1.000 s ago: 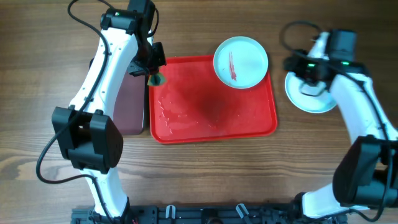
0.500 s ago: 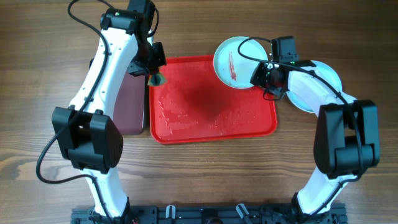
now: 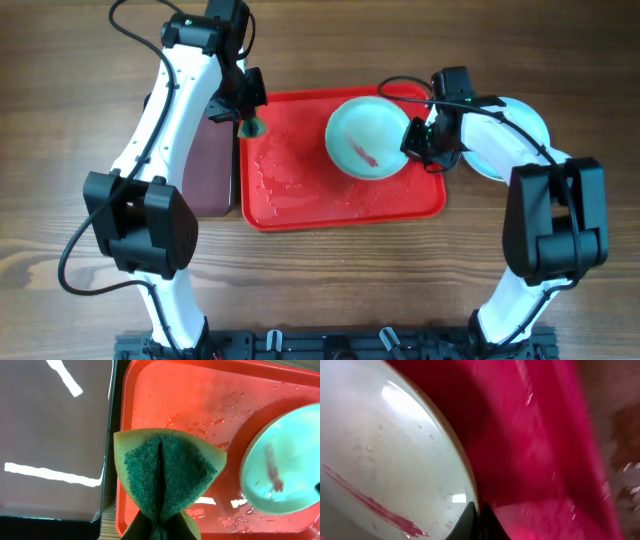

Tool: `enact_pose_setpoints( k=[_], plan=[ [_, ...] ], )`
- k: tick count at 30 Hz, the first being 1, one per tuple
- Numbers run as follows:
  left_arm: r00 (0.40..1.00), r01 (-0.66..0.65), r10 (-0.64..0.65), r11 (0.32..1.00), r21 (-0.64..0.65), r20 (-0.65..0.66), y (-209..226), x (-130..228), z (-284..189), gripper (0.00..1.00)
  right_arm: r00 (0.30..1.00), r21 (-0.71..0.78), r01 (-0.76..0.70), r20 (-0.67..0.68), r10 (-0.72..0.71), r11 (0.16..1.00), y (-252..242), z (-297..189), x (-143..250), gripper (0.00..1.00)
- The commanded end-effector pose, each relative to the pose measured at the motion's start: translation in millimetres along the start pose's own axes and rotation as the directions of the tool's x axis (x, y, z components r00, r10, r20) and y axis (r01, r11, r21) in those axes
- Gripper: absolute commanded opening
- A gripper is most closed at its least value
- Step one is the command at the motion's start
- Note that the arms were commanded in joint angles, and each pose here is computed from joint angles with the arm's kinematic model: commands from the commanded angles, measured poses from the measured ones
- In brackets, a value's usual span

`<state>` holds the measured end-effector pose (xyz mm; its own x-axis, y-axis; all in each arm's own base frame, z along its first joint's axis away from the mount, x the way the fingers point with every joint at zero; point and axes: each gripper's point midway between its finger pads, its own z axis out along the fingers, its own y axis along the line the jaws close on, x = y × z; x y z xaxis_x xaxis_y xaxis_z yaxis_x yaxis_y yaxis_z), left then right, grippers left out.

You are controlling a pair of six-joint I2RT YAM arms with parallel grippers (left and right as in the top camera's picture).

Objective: Clean dirty plates on tray and stack at the side
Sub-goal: 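Release the plate and move the right gripper to the last blue plate, then grip the rim of the last blue plate with the right gripper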

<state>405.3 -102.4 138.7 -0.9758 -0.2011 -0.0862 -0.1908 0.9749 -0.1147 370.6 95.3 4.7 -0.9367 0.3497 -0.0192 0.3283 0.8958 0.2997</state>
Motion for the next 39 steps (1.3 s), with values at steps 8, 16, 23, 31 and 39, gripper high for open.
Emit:
enact_pose_setpoints(
  k=[8, 16, 23, 31, 39],
  plan=[
    [1.0, -0.014, 0.013, 1.0, 0.025, 0.028, -5, -2, -12, 0.04, 0.926, -0.031, 0.374, -0.049, -0.375, 0.927, 41, 5, 28, 0.35],
    [0.999, -0.015, 0.014, 0.999, 0.029, 0.036, -6, -4, -12, 0.04, 0.746, -0.022, 0.643, 0.242, -0.62, 0.766, 81, -3, -30, 0.65],
    [0.999, -0.015, 0.014, 0.999, 0.031, 0.041, -6, -5, -12, 0.04, 0.596, 0.033, 0.777, 0.284, -0.751, 0.629, 89, -3, -37, 0.51],
    [0.999, -0.016, 0.014, 0.999, 0.033, 0.045, -7, -6, -12, 0.04, 0.637, -0.013, 0.762, 0.201, -0.745, 0.648, 75, 34, -25, 0.29],
    [0.999, -0.016, 0.014, 0.999, 0.033, 0.045, -7, -6, -12, 0.04, 0.823, -0.061, 0.558, 0.161, -0.544, 0.827, 71, 32, -21, 0.04]
  ],
)
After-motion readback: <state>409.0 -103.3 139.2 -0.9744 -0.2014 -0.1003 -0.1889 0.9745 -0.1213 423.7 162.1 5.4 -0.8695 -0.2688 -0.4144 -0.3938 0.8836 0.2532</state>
